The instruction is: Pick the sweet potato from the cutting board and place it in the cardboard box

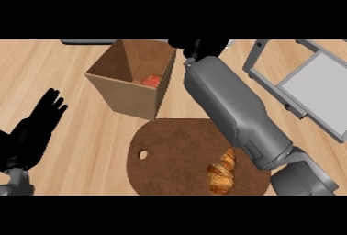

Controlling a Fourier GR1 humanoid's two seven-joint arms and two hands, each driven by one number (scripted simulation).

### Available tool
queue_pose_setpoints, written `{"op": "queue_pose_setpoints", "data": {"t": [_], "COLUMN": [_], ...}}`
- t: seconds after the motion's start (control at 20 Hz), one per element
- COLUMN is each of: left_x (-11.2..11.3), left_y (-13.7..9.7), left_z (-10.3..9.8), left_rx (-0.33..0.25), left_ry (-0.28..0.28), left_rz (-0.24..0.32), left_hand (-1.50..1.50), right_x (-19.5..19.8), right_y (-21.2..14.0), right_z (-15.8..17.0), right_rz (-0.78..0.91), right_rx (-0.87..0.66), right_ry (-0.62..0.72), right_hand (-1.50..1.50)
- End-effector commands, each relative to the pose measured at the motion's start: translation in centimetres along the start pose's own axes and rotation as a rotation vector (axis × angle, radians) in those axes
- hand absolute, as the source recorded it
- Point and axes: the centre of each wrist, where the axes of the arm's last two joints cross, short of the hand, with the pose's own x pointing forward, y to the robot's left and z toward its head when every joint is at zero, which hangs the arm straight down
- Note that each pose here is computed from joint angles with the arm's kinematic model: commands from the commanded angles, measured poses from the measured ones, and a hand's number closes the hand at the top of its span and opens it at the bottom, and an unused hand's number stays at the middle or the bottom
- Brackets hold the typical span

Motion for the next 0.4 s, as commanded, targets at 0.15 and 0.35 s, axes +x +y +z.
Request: {"op": "queue_pose_setpoints", "data": {"t": [0.15, 0.35], "left_x": [-1.9, -0.1], "left_y": [1.2, 1.8], "left_z": [1.5, 0.7], "left_rx": [0.045, 0.037], "left_ry": [0.019, -0.002], "left_rz": [0.016, -0.003], "left_hand": [0.0, 0.0], "right_x": [-1.8, -2.6], "right_y": [-0.6, -1.4], "right_z": [2.3, 3.7], "right_rz": [-0.123, -0.099], "right_rx": [0.002, 0.033], "right_ry": [0.125, 0.129], "right_hand": [-1.5, -1.5]}}
